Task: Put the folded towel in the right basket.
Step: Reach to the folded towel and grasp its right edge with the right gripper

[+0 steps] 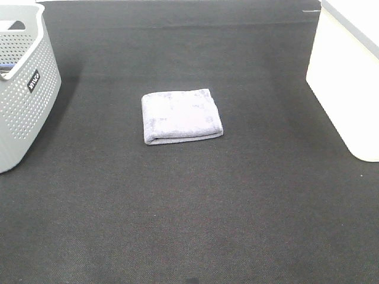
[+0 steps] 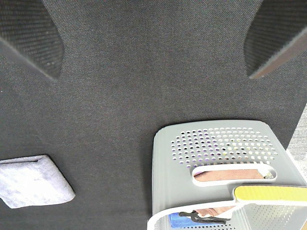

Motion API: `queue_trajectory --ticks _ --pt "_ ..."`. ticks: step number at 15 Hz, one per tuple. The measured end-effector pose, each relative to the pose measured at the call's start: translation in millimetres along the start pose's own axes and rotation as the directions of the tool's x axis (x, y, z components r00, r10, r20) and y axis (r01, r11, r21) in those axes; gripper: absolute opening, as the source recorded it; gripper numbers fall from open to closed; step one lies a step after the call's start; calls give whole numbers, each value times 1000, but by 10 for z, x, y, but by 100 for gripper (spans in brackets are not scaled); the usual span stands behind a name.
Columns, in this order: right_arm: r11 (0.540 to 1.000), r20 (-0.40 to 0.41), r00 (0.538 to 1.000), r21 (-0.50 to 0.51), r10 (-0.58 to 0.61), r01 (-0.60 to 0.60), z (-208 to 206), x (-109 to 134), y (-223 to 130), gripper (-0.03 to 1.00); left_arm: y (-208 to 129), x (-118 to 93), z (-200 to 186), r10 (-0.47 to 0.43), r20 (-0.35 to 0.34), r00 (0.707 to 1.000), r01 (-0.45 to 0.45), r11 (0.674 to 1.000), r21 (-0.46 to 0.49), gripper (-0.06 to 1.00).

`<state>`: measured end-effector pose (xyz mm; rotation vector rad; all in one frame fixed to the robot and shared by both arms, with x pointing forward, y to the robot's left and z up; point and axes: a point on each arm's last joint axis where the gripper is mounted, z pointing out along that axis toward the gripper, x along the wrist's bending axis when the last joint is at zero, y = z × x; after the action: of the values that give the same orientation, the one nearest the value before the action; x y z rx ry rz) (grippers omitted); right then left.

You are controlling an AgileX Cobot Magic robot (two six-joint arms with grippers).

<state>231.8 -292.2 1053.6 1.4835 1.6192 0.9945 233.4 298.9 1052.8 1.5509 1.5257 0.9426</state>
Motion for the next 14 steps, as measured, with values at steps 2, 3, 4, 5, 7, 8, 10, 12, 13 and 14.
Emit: queue_trajectory --ticks 2,3,4,5,7,8,10,12,13,14 --pt "1000 0 1000 0 0 0 0 0 0 69 0 0 0 0 0 1000 0 1000 0 97" --pt "1000 0 1000 0 0 0 0 0 0 69 0 0 0 0 0 1000 0 1000 0 97" --pt "1000 0 1000 0 0 0 0 0 0 69 0 0 0 0 0 1000 0 1000 0 97" --pt "1000 0 1000 0 0 0 0 0 0 69 0 0 0 0 0 1000 0 1000 0 97" --pt "1000 0 1000 0 0 0 0 0 0 69 0 0 0 0 0 1000 0 1000 0 97" --pt "1000 0 1000 0 0 0 0 0 0 69 0 0 0 0 0 1000 0 1000 0 97" --pt "1000 0 1000 0 0 0 0 0 0 69 0 0 0 0 0 1000 0 1000 0 97" --pt "1000 0 1000 0 0 0 0 0 0 69 0 0 0 0 0 1000 0 1000 0 97" --pt "1000 0 1000 0 0 0 0 0 0 69 0 0 0 0 0 1000 0 1000 0 97" --pt "1000 0 1000 0 0 0 0 0 0 69 0 0 0 0 0 1000 0 1000 0 97"
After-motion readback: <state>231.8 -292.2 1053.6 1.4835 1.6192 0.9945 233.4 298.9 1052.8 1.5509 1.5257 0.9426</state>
